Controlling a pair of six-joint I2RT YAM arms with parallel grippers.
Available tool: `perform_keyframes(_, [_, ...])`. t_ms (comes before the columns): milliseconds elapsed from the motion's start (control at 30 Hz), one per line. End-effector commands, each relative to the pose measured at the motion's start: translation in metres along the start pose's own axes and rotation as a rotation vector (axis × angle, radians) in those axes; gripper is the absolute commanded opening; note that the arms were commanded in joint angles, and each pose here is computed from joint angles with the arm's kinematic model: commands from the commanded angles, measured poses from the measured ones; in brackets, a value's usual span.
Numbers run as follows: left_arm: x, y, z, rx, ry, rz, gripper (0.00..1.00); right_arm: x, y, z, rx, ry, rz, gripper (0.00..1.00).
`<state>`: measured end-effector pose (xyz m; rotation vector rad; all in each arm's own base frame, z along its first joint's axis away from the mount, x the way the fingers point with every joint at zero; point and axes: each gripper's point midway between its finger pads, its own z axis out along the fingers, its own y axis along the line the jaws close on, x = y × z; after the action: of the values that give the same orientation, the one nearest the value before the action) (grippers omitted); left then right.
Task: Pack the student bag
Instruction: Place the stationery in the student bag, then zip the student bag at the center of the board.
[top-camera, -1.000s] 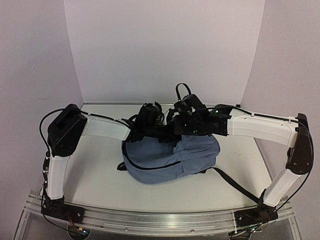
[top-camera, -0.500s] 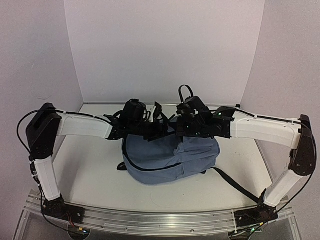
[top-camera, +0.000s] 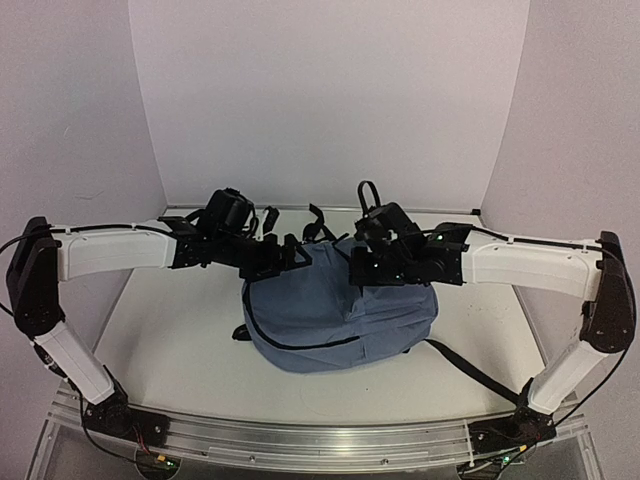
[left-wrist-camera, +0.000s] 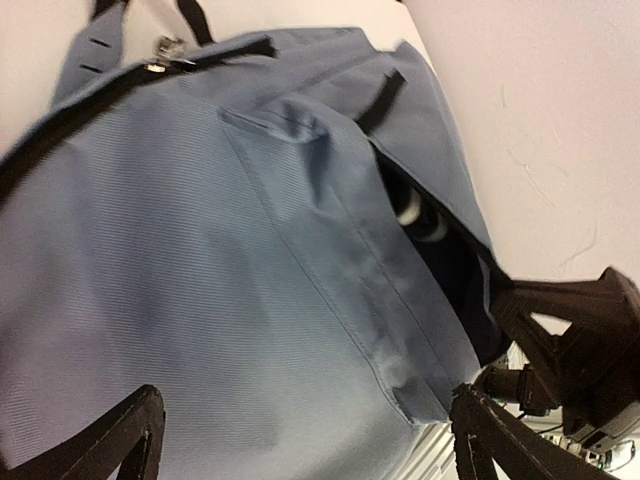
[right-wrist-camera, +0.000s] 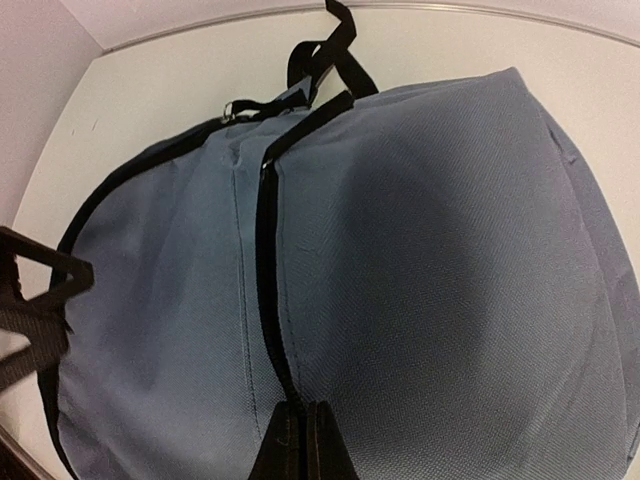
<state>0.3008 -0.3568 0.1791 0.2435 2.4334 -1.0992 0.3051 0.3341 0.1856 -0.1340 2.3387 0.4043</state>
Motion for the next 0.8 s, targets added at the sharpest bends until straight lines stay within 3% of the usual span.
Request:
perform_keyframes(0, [-0.015, -0.004, -0.035, 0.017, -0.065, -0.021, 1.0, 0.034, 0.023, 0.006, -0.09, 0.099, -0.011, 0.0])
perform_keyframes(100, [-0.02, -0.007, -0.045, 0.029, -0.079, -0.015, 1.0, 0.024, 0.029, -0.001, -0.108, 0.075, -0.003, 0.08])
perform_keyframes(200, [-0.026, -0.011, -0.051, 0.045, -0.093, -0.01, 1.0, -0.004, 0.035, -0.019, -0.128, 0.007, 0.004, 0.45])
perform_keyframes(267, [-0.029, -0.012, -0.052, 0.044, -0.096, -0.005, 1.0, -0.024, 0.034, -0.03, -0.118, -0.036, 0.015, 0.6])
perform_keyframes(400, [-0.034, 0.003, -0.053, 0.007, -0.102, -0.022, 1.0, -0.059, 0.02, -0.03, -0.107, -0.068, 0.047, 0.67])
perform_keyframes(767, [-0.037, 0.074, -0.069, -0.171, -0.111, -0.121, 1.0, -0.116, -0.021, 0.042, -0.159, 0.006, 0.065, 0.72])
